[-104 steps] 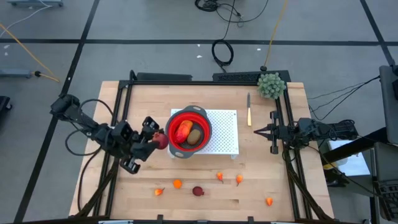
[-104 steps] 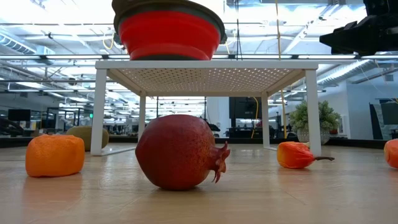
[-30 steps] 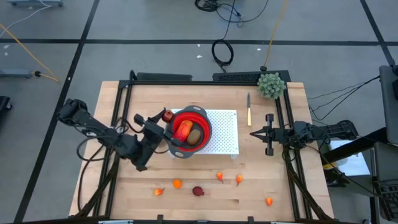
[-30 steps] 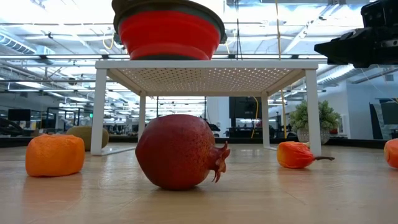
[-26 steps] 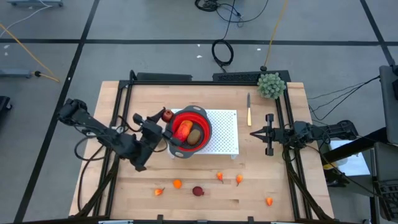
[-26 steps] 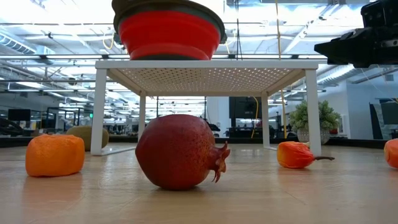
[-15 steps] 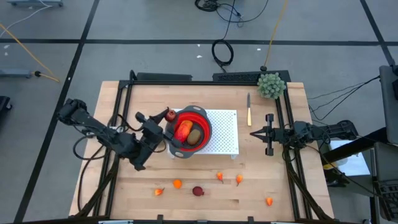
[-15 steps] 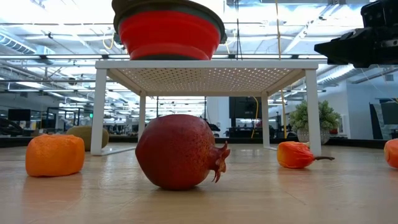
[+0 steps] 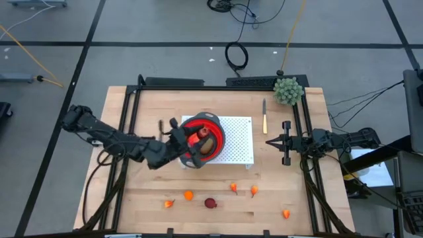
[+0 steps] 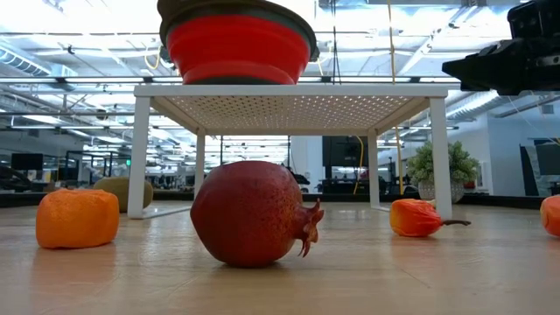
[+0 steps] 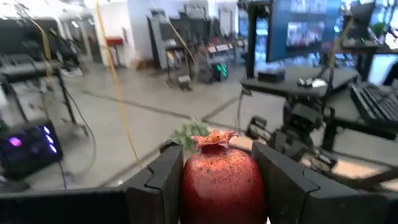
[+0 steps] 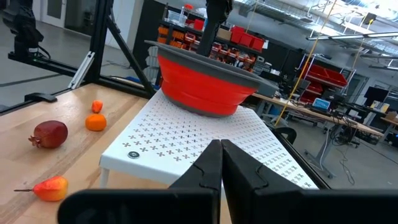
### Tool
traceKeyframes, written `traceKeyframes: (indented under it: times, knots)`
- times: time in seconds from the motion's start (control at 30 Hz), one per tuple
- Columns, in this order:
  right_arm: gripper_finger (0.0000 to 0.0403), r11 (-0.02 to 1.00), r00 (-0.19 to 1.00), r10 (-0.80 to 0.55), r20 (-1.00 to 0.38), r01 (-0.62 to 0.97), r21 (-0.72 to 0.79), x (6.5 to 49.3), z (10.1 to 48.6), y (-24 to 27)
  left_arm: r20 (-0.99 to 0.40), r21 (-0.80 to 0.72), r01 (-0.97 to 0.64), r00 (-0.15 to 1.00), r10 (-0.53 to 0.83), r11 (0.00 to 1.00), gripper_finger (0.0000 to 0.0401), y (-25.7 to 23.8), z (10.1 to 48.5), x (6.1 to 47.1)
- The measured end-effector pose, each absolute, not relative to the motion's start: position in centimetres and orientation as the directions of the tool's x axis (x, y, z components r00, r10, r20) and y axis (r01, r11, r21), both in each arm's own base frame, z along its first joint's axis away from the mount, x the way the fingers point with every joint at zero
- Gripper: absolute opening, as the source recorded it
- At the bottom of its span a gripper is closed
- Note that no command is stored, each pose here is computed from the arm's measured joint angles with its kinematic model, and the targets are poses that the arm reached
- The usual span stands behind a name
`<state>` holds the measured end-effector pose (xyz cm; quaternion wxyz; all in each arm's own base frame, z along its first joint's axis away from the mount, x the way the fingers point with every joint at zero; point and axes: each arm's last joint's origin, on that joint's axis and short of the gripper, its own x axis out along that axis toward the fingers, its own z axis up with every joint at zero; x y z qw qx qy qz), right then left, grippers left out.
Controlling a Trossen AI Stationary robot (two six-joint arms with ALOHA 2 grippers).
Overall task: Pick & Place Fruit
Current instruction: Put the top pomegranate into the strainer bowl on the shelf
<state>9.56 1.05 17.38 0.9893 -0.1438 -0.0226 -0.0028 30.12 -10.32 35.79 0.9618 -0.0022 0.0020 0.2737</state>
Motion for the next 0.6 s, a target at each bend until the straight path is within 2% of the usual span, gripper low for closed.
traceKeyframes:
  times: [0.2,0.6]
  knots:
    - [0.0000,0.958,0.999,0.001,0.046,0.012,-0.285,9.6,17.4,1.1,-0.184,-0.104,-0.479,0.870,0.457,0.871,0.0165,-7.9,36.2,30.8]
    - [0.0000,0.958,0.999,0.001,0.046,0.012,-0.288,9.6,17.4,1.1,-0.476,-0.286,-0.512,0.809,0.344,0.810,0.0165,-4.6,34.8,30.5]
